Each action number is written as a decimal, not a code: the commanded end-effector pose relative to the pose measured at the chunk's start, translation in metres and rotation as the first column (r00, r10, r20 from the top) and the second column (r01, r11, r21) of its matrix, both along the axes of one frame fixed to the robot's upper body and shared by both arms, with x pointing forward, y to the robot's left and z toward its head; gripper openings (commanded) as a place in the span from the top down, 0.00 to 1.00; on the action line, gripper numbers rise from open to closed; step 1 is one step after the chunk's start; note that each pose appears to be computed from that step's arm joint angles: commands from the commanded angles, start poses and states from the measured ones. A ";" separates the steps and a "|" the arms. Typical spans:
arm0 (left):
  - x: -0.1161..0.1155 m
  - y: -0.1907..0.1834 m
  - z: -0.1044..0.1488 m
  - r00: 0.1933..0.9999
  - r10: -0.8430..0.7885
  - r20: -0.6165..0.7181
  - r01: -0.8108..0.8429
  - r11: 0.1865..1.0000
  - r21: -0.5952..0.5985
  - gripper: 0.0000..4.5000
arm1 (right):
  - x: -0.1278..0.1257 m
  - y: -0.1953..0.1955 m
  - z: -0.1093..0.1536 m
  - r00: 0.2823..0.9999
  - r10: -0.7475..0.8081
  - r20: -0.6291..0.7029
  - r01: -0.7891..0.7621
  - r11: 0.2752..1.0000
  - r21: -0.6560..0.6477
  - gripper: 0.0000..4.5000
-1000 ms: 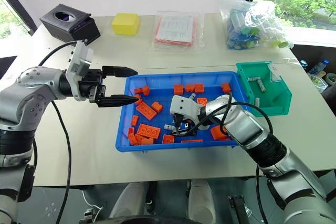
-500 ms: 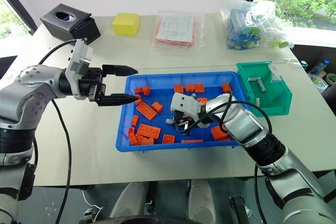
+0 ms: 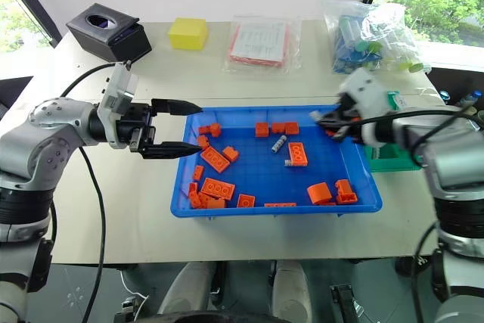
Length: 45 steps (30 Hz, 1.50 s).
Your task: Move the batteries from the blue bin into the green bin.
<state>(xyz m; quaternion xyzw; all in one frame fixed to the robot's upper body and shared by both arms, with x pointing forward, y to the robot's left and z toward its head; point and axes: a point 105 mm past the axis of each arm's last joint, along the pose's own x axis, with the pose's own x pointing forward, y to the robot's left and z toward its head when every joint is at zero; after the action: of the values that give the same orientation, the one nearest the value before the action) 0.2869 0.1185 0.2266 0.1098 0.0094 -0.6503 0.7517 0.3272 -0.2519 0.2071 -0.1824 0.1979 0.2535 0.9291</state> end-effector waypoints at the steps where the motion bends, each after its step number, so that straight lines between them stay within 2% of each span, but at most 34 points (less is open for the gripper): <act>1: -0.004 -0.001 0.009 0.999 -0.015 0.045 0.015 1.000 -0.001 0.00 | 0.002 -0.034 0.008 0.989 -0.136 0.052 0.136 0.991 0.000 0.99; 5: -0.003 -0.002 0.010 0.999 -0.016 0.045 0.016 1.000 -0.004 0.00 | 0.004 -0.053 -0.007 0.975 -0.220 0.036 0.221 0.975 -0.018 0.99; 10: -0.002 0.005 0.004 0.999 0.010 0.037 -0.010 1.000 0.015 0.00 | 0.012 -0.063 -0.014 0.959 -0.280 0.051 0.281 0.960 -0.015 0.43; 13: -0.001 0.014 0.000 0.999 0.042 0.024 -0.042 0.999 0.026 0.00 | 0.016 -0.057 -0.005 0.960 -0.269 0.079 0.269 0.963 0.008 0.09; 14: -0.001 0.017 -0.002 0.998 0.056 0.018 -0.056 0.998 0.030 0.00 | 0.018 -0.050 0.001 0.964 -0.250 0.094 0.248 0.968 0.033 0.00; 19: -0.002 0.024 -0.008 0.996 0.089 0.012 -0.090 0.995 0.041 0.00 | 0.019 0.013 0.026 0.989 -0.040 0.143 0.024 0.993 0.111 0.00; 22: -0.002 0.021 -0.006 0.995 0.093 0.016 -0.094 0.995 0.029 0.00 | 0.017 0.049 0.015 0.995 0.059 0.085 -0.069 0.989 0.128 0.00; 24: -0.002 0.020 -0.005 0.995 0.094 0.019 -0.094 0.995 0.025 0.00 | 0.018 0.061 0.003 0.997 0.066 0.037 -0.070 0.991 0.112 0.00; 29: -0.003 0.020 -0.003 0.995 0.102 0.024 -0.102 0.995 0.017 0.00 | 0.015 0.075 -0.026 0.996 -0.004 -0.085 0.019 0.984 0.178 0.00; 36: -0.005 0.021 -0.003 0.993 0.114 0.016 -0.114 0.993 0.012 0.00 | 0.003 0.088 -0.041 0.976 -0.095 -0.196 0.144 0.957 0.253 0.00; 45: -0.002 0.016 -0.001 0.994 0.104 0.017 -0.104 0.995 -0.005 0.00 | -0.004 0.101 -0.055 0.965 -0.103 -0.242 0.166 0.952 0.258 0.00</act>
<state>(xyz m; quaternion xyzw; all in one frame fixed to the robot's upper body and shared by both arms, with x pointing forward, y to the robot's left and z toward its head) 0.2868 0.1367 0.2137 0.1059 0.0297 -0.6062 0.7877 0.3251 -0.1524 0.1434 0.0016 0.2974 0.2309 0.9264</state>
